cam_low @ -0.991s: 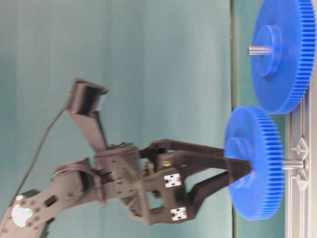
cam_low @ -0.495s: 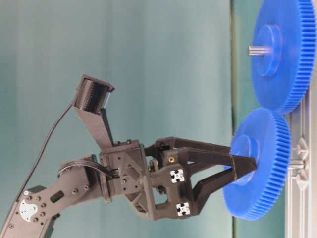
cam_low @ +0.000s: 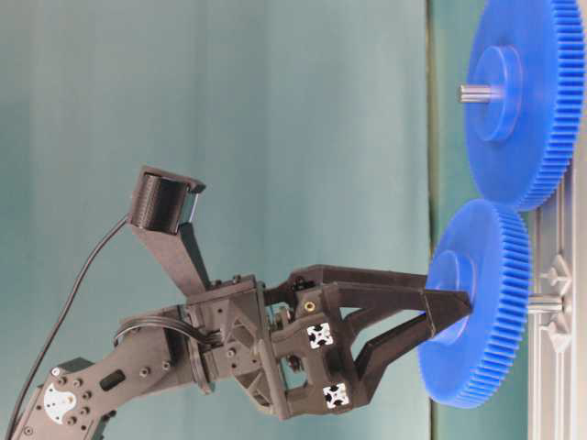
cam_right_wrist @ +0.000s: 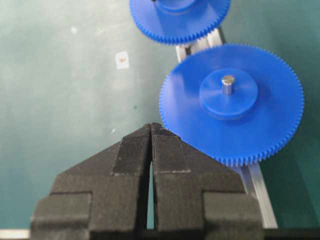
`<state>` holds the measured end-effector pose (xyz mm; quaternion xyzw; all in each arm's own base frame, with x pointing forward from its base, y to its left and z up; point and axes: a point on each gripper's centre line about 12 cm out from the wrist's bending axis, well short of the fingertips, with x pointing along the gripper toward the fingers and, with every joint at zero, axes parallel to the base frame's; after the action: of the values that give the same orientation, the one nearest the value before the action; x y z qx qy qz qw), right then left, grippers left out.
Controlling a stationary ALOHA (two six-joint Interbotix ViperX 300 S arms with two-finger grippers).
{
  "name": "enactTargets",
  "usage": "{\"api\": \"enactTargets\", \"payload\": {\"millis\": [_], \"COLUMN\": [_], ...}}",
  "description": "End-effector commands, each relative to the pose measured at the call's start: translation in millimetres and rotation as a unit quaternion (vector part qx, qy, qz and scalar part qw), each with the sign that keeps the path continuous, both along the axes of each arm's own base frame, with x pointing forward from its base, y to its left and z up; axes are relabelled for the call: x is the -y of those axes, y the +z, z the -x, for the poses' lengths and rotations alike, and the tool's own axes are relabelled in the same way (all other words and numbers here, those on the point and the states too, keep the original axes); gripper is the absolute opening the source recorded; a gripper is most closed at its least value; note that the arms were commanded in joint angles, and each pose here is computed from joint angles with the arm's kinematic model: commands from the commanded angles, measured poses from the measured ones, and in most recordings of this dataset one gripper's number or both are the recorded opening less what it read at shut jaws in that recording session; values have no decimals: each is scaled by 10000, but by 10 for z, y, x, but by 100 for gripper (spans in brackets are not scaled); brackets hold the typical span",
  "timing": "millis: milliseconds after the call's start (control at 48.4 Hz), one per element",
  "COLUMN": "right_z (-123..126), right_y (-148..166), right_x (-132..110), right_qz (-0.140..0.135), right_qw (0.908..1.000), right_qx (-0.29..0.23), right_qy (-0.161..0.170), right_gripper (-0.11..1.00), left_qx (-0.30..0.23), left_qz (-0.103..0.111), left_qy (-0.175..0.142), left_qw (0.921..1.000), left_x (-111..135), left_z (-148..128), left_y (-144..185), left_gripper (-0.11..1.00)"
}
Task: Insert the small gear onto the shaft.
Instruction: 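Carry the gear over the left shaft beside the large gear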
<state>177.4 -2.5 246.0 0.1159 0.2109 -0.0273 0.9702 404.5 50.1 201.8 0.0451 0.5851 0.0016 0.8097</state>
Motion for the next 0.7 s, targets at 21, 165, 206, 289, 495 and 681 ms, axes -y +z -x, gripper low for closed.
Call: {"api": "enactTargets", "payload": {"millis": [21, 165, 206, 289, 495, 681], "right_z": [-32, -29, -30, -31, -18, -3], "right_y": [114, 100, 101, 108, 103, 107], "right_x": [8, 7, 7, 7, 7, 6], "right_qz": [-29, -38, -44, -58, -135, -141], "right_qw": [9999, 9999, 9999, 9999, 9997, 9997], "right_qx": [161, 138, 146, 154, 169, 200], "right_qy": [-36, -37, -40, -46, -80, -83], "right_gripper": [1, 1, 1, 1, 1, 1], "left_qx": [195, 226, 241, 241, 276, 352], "left_qz": [-46, -50, -49, -49, -25, -39], "left_qy": [54, 61, 68, 68, 128, 133], "left_qw": [9998, 9997, 9997, 9997, 9995, 9993], "left_x": [-52, -55, -55, -55, -59, -71], "left_z": [20, 46, 47, 43, 0, -73], "left_y": [162, 187, 189, 188, 196, 230], "left_gripper": [72, 72, 72, 72, 72, 72]}}
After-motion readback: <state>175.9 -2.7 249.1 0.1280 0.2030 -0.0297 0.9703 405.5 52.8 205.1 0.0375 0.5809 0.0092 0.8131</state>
